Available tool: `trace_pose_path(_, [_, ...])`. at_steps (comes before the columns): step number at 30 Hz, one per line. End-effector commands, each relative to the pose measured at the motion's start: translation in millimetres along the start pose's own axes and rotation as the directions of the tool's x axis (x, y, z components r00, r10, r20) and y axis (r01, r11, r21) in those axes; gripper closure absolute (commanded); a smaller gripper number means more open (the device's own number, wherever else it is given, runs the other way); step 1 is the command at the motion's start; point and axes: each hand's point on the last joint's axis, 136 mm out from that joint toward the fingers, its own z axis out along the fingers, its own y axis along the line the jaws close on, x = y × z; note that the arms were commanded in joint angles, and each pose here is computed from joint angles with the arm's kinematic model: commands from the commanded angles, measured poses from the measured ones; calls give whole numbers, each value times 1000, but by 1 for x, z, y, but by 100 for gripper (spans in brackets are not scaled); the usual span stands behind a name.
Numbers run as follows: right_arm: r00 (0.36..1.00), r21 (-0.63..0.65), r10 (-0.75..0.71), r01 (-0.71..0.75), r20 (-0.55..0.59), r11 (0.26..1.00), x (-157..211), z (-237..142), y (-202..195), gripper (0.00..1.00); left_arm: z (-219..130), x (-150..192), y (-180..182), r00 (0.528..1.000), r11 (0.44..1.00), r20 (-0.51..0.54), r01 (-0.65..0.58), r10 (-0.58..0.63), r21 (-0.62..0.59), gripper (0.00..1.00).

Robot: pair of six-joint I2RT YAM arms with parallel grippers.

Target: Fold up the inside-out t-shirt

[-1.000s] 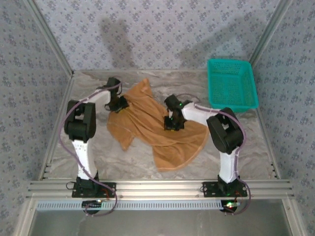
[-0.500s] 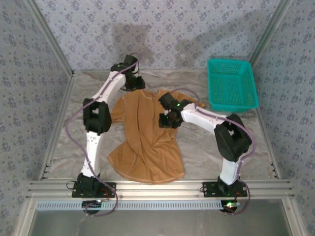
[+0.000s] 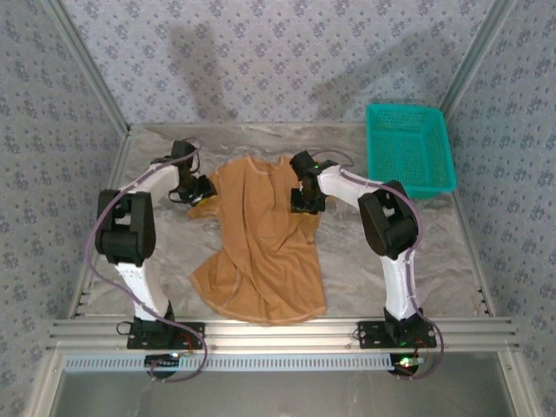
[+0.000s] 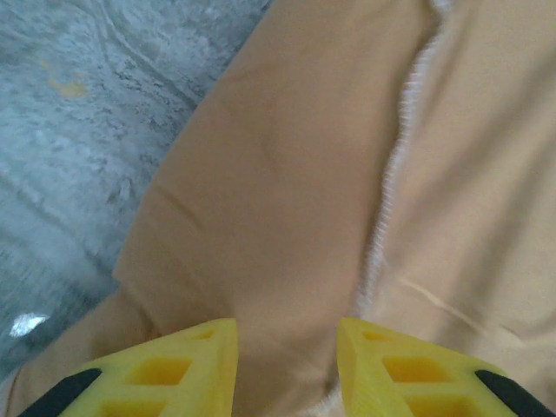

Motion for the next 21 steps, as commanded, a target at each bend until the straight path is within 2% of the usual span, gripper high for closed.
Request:
trace_pose_path(1, [998,55,19,-16,-54,998,-3,18,-22,68,20,-19,4,999,999,-2,42,-42,4,66])
trace_pose_path(6, [999,43,17,-15,-44,999,-31,28,-24,67,52,-51,11,996,995,-4,86,-87,-45,70])
trace_pose_path(11, [1000,17,-2,2,17,1000,-88,28,-22,67,49,-114,-3,994,995,78,78,-73,-64,71])
trace_pose_path(14, [998,-5,-19,20,53,1000,-117,3,-18,66,22,-142,-22,988,998,151,48,-41,-40,71])
trace_pose_path(16, [993,7,-62,62,105,998,-125,-27,-14,64,-7,-144,-33,977,999,212,24,-17,-32,71])
trace_pose_path(18, [984,-1,-114,115,135,993,-113,-57,-1,63,-38,-132,-38,962,999,272,-7,18,-43,68])
trace_pose_path(21, [972,-3,-178,181,153,983,-72,-86,11,60,-80,-99,-35,942,999,335,-16,26,-32,66])
